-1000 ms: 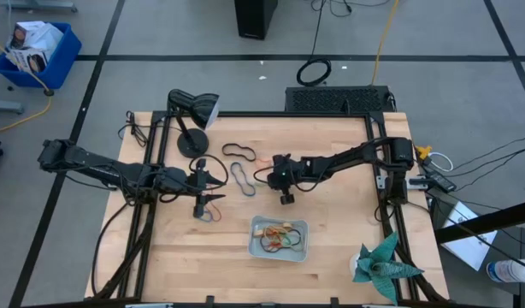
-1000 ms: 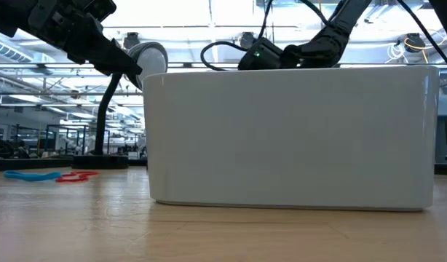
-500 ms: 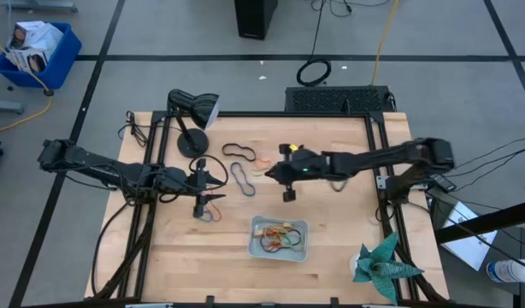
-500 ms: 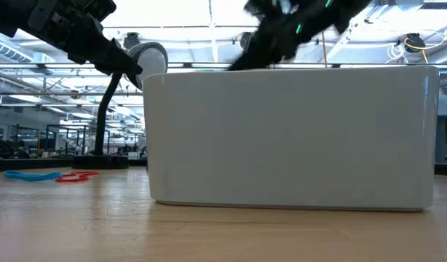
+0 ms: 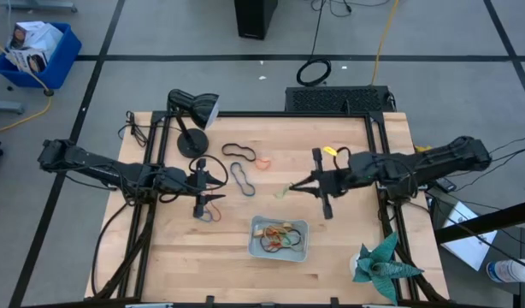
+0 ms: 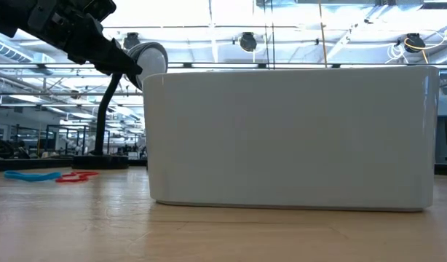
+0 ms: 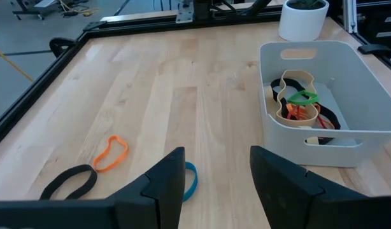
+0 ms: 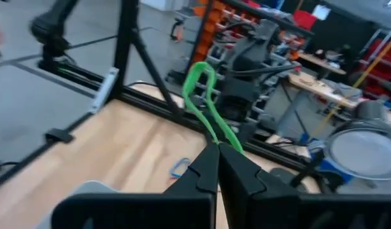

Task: Pick and place rubber bands into bin
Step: Put the green rubber band into the gray bin

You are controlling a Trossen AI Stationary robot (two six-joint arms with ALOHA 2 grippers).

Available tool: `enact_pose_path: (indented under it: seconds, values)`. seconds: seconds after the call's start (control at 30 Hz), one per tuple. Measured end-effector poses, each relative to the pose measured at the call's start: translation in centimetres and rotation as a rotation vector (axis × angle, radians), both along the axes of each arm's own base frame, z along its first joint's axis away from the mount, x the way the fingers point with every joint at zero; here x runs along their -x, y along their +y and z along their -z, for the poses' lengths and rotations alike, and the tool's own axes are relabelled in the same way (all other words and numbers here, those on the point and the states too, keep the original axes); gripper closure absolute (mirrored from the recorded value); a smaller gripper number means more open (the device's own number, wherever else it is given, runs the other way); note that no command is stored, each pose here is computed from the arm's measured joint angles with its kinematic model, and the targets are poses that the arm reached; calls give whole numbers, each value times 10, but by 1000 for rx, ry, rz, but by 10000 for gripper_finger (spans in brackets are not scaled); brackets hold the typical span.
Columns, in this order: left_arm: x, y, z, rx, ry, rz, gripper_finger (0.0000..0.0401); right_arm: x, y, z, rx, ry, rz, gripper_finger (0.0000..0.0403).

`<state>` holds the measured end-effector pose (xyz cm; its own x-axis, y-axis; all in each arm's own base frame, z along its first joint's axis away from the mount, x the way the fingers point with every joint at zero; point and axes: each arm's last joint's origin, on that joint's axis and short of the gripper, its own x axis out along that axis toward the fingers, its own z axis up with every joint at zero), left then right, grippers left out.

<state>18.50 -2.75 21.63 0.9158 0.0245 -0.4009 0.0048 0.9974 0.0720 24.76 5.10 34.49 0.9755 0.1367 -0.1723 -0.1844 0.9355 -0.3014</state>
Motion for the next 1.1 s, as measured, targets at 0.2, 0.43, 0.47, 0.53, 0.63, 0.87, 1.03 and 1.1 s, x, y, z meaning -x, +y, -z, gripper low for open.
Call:
enact_pose_path:
  seconds: [0.2, 0.43, 0.47, 0.53, 0.63, 0.87, 1.03, 1.1]
  values:
    - [0, 0, 0, 0, 0, 0, 217, -5, 15, 14, -56, 94, -75, 403]
    - [0, 0, 0, 1, 0, 0, 217, -37, 30, 57, -154, 299, -217, 403]
    - [0, 0, 0, 2, 0, -1, 217, -41, 32, 64, -167, 333, -232, 403]
    - [0, 0, 0, 5, 0, -2, 217, -50, 36, 80, -195, 397, -258, 403]
    - [0, 0, 0, 5, 0, -2, 217, -61, 40, 102, -218, 482, -259, 403]
    - [0, 0, 0, 4, 0, -2, 217, -76, 43, 143, -232, 621, -220, 403]
    - [0, 0, 0, 5, 0, -2, 217, -82, 44, 163, -224, 680, -204, 403]
    - [0, 0, 0, 5, 0, -1, 217, -83, 44, 170, -221, 701, -200, 403]
